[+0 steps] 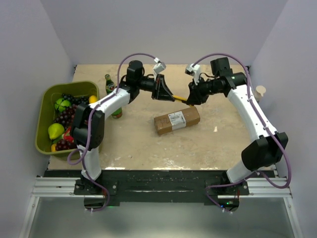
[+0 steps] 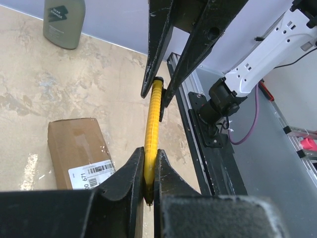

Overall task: Unpack the express box
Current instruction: Pick up the knife from the center of the board.

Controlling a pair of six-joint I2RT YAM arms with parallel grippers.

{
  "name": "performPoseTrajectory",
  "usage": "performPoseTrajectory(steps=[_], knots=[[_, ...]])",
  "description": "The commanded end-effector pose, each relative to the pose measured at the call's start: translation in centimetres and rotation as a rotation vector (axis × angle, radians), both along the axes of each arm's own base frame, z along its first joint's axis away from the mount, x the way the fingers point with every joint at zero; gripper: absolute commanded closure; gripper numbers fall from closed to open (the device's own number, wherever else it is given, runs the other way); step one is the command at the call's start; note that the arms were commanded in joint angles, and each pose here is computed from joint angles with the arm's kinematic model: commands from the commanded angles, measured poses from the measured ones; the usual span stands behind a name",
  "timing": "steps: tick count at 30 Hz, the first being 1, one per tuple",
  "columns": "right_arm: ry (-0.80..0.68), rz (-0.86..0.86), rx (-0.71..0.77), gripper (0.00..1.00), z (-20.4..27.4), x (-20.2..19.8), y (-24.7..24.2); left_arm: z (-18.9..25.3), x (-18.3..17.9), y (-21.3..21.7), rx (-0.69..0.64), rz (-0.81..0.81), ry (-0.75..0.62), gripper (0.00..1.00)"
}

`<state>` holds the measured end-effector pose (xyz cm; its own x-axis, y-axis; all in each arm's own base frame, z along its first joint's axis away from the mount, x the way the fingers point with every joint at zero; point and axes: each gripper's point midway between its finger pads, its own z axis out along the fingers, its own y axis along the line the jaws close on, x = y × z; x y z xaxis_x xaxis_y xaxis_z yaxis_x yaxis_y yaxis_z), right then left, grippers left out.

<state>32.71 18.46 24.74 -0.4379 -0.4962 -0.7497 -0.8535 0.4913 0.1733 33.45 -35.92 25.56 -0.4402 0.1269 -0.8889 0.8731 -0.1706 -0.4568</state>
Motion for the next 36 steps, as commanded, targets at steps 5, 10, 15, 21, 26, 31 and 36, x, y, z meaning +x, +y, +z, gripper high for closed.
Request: performPoseTrajectory(steps=[5,10,15,21,26,31,36], knots=[[-0.105,-0.096,0.002,0.99,0.6,4.2,2.8,4.0,-3.9,-2.0,-0.072,-0.180,-0.099,1.00],[-0.096,-0.151,0.038,0.99,0.7,5.4,3.3,3.8,-4.0,-2.2,-0.072,-0.186,-0.098,1.00],[-0.085,-0.169,0.069,0.98,1.1,6.5,4.5,3.9,-4.1,-2.5,-0.074,-0.192,-0.102,1.00],[-0.089,-0.190,0.077,0.94,1.3,7.7,5.4,3.8,-4.1,-2.8,-0.073,-0.198,-0.097,1.00],[-0.095,-0.196,0.083,0.89,1.4,8.3,6.8,3.6,-4.1,-2.9,-0.070,-0.201,-0.088,1.00],[-0.103,-0.186,0.095,0.86,1.7,8.7,7.6,3.3,-4.0,-3.0,-0.065,-0.203,-0.074,1.00],[-0.111,-0.184,0.108,0.77,2.0,8.9,7.9,3.4,-3.9,-3.1,-0.067,-0.207,-0.076,1.00]])
